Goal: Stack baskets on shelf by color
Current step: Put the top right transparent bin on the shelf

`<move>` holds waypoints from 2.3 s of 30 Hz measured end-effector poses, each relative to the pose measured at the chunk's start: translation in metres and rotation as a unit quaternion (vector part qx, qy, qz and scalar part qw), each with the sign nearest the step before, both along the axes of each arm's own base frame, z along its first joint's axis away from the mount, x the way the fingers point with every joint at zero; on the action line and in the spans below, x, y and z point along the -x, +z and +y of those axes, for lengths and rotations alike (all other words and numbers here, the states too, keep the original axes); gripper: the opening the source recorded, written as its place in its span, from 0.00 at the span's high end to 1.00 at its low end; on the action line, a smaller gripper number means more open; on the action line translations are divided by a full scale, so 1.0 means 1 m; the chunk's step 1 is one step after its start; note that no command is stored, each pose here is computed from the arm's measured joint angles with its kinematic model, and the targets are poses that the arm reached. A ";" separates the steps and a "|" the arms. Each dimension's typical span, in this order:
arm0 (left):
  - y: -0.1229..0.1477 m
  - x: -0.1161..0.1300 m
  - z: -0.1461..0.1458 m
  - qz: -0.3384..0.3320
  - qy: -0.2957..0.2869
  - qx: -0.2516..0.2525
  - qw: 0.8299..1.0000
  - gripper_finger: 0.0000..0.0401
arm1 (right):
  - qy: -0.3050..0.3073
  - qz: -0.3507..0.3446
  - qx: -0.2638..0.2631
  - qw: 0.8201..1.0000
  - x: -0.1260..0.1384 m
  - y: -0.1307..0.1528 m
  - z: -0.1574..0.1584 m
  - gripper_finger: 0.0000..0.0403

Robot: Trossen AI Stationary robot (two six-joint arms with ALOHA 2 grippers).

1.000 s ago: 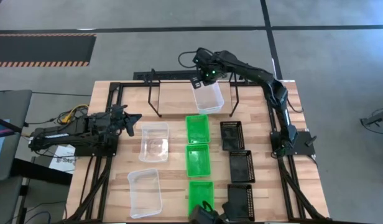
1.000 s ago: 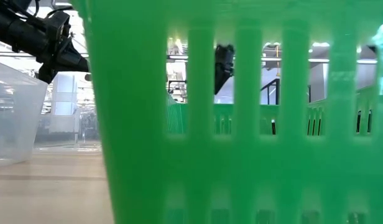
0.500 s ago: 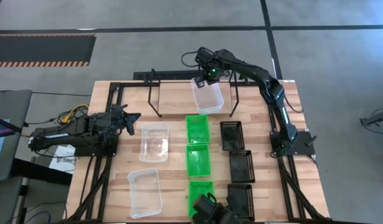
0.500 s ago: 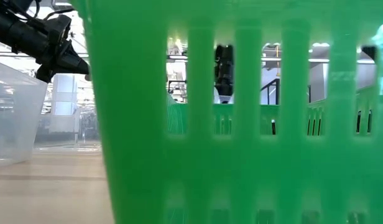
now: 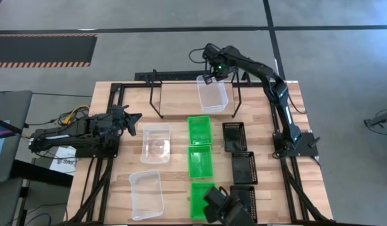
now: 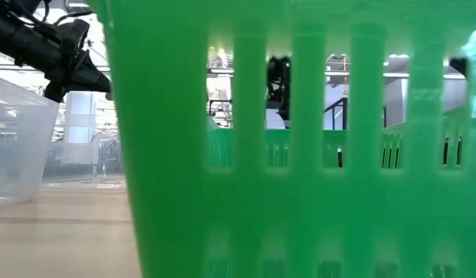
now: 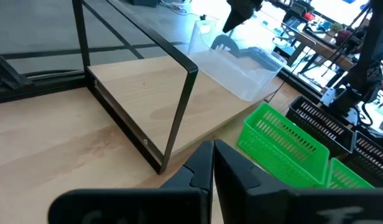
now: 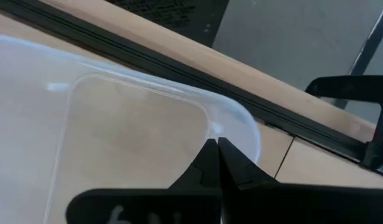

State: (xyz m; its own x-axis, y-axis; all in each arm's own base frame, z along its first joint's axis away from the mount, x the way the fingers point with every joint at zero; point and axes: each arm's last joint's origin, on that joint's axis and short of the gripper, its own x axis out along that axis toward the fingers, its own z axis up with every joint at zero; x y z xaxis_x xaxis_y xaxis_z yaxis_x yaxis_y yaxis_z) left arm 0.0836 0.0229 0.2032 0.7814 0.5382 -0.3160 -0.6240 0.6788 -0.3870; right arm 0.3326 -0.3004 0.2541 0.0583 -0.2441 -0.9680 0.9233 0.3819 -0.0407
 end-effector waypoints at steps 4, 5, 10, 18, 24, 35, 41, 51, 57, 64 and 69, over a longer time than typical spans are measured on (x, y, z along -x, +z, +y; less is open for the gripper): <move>0.000 0.000 0.000 0.000 0.000 0.000 1.000 1.00 | -0.003 0.008 -0.004 1.000 0.003 0.000 -0.001 1.00; 0.000 0.000 0.000 -0.001 0.000 0.001 1.000 1.00 | -0.003 0.014 -0.006 1.000 0.004 0.000 0.000 1.00; 0.000 0.000 0.000 -0.001 0.001 0.001 1.000 1.00 | -0.005 0.034 -0.003 0.999 0.006 0.000 0.002 1.00; 0.000 0.000 0.000 -0.001 0.000 0.001 1.000 1.00 | 0.019 -0.005 0.033 0.999 -0.003 0.048 0.017 1.00; 0.000 0.000 0.000 -0.001 -0.003 0.003 1.000 1.00 | 0.066 0.001 0.016 0.998 -0.001 0.101 0.095 1.00; 0.000 -0.001 -0.001 -0.005 -0.027 0.011 1.000 1.00 | 0.049 -0.117 0.136 0.983 0.045 0.183 0.239 1.00; 0.000 -0.001 -0.002 -0.005 -0.034 0.014 0.999 1.00 | 0.048 -0.138 0.157 0.977 0.048 0.186 0.247 1.00; 0.000 -0.001 -0.002 -0.006 -0.034 0.016 0.999 1.00 | 0.167 -0.167 0.093 0.967 -0.023 0.131 0.157 1.00; 0.000 -0.001 -0.002 -0.008 -0.032 0.020 0.999 1.00 | 0.175 -0.157 0.038 0.971 -0.036 0.089 0.105 1.00; 0.000 -0.001 -0.001 -0.007 -0.023 0.016 1.000 1.00 | 0.166 -0.132 0.012 0.977 -0.031 0.069 0.079 1.00; 0.000 -0.001 -0.001 -0.007 -0.021 0.015 1.000 1.00 | 0.155 -0.126 0.028 0.979 -0.024 0.071 0.069 1.00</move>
State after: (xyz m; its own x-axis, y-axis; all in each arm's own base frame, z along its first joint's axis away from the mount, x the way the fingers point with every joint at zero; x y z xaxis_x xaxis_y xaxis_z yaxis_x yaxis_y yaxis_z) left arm 0.0844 0.0217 0.2034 0.8073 0.4954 -0.3207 -0.5900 0.6925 -0.4152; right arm 0.3569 -0.2317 0.3248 0.3735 -0.2286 -0.8990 0.7465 0.6494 0.1450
